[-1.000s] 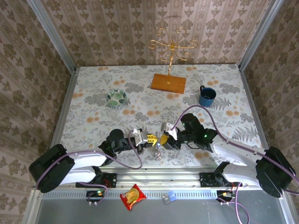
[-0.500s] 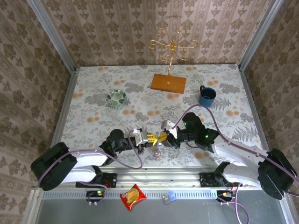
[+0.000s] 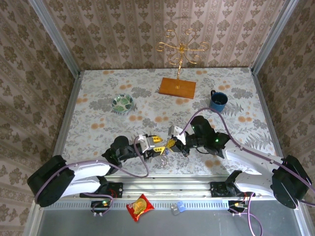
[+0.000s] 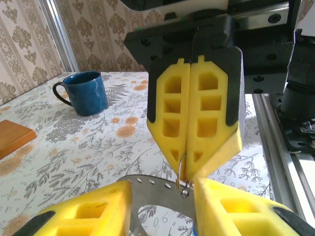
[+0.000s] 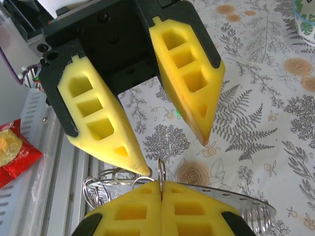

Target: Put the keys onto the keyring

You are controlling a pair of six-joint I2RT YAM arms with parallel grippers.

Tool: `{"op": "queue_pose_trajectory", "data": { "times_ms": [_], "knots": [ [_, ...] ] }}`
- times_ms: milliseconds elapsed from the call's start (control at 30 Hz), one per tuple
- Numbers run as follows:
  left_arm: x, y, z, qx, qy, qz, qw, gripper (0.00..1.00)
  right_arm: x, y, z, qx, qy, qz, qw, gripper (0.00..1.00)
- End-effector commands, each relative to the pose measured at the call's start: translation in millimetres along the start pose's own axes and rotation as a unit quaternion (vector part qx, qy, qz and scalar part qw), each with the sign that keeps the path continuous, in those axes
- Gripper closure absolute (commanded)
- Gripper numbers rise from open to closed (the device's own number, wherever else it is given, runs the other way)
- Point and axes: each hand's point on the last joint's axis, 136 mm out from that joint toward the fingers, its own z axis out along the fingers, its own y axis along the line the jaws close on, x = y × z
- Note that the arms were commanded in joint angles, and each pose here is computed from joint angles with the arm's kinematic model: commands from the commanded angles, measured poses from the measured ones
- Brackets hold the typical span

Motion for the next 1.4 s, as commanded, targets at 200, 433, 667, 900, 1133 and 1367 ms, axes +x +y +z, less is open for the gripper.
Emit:
{"op": "queue_pose_trajectory", "data": {
  "times_ms": [200,433,667,900,1133,1367],
  "knots": [
    [5.2,-4.4,0.1,0.037,0.078,0.021,0.996,0.68,-0.2,4.4,-2.5,-0.017,0.07,-0.065,0.995,1.0],
    [5.8,-9.1,6.1,0.071,0.103,0.02,0.992,0.75,-14.7,7.3,0.1,-0.028,0.071,-0.099,0.992,1.0],
    [-0.5,-11.1,7.1,0.088,0.098,0.019,0.991,0.96,-23.3,14.8,5.3,-0.041,0.06,-0.11,0.991,1.0],
    [-2.0,-11.8,3.9,0.079,0.068,0.007,0.995,1.0,-24.3,-1.8,-10.2,0.018,-0.017,-0.044,0.999,0.71],
    [-25.7,-8.0,4.9,0.061,-0.018,-0.013,0.998,1.0,-25.5,-9.2,-18.5,0.046,-0.093,0.028,0.994,0.68],
    [-23.7,-16.4,8.2,0.091,-0.032,-0.027,0.995,1.0,-19.5,-8.7,-11.6,0.035,-0.099,0.042,0.994,0.7]
  ]
}}
